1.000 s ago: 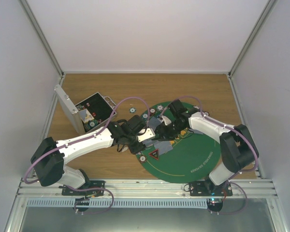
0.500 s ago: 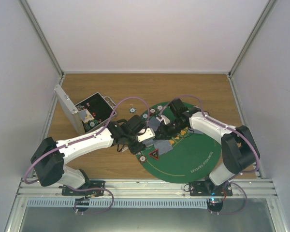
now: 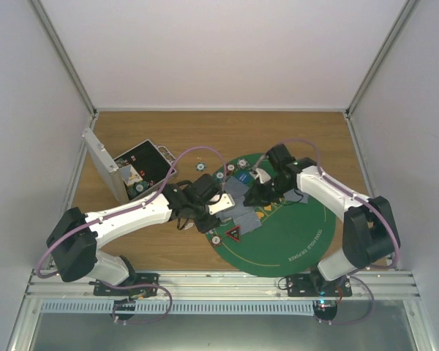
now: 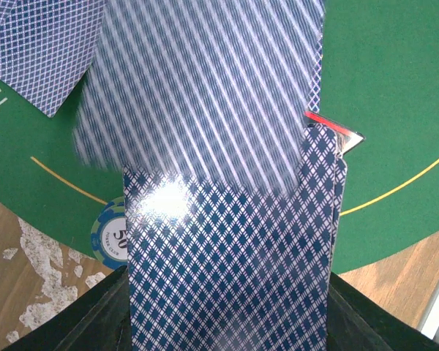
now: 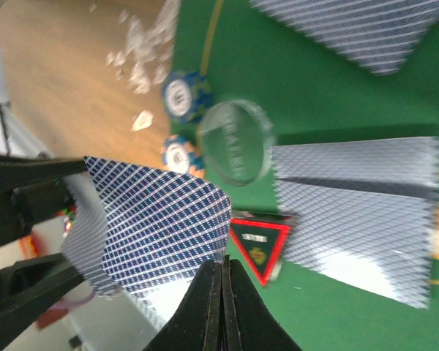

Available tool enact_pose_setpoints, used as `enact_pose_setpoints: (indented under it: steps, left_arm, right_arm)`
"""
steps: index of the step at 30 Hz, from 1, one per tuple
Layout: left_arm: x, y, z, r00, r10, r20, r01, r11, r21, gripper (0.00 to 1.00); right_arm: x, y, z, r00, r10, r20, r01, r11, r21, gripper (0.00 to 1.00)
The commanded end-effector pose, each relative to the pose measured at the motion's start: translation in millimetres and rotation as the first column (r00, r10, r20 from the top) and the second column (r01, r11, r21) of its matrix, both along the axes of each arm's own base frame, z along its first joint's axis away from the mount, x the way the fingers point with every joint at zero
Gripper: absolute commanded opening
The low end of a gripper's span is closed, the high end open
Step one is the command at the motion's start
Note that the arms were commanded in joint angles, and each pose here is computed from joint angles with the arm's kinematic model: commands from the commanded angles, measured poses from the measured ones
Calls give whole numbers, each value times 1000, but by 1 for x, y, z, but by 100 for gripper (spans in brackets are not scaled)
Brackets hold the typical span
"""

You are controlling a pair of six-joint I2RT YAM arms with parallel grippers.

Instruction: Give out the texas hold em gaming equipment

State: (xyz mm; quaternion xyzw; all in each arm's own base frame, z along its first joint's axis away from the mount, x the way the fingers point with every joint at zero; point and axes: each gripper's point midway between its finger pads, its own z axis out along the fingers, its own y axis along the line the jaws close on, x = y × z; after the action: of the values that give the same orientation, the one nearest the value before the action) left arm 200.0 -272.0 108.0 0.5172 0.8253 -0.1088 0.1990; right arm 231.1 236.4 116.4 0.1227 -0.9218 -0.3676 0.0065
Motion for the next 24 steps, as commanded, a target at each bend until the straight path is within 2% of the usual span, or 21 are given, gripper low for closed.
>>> enact_pose_setpoints:
  steps: [1, 3, 6, 12, 15, 20, 24]
  left_arm:
    - [5, -6, 15, 999, -5, 41, 7, 999, -53, 58]
    - [6, -7, 16, 999, -5, 43, 8, 998, -56, 58]
    - [5, -7, 15, 999, -7, 40, 9, 998, -56, 58]
    - [5, -6, 15, 999, -5, 41, 8, 998, -57, 58]
    - [4, -7, 16, 999, -7, 41, 10, 998, -62, 58]
    - [3, -8, 14, 999, -11, 33, 13, 998, -66, 58]
    - [3, -9, 14, 999, -12, 30, 14, 997, -71, 58]
  right_arm:
    - [18, -48, 3, 989, -138, 58, 145, 980, -136, 1]
    - [21, -66, 0, 979, -196, 59, 203, 963, -177, 0]
    - [20, -98, -13, 955, -293, 50, 294, 907, -302, 1]
    - [2, -158, -25, 852, -519, 72, 468, 691, -550, 1]
    - [-6, -174, -19, 806, -582, 109, 519, 607, -602, 0]
    - [-24, -206, -18, 721, -671, 172, 558, 416, -718, 1]
    - [-22, -218, -15, 678, -697, 232, 593, 332, -734, 1]
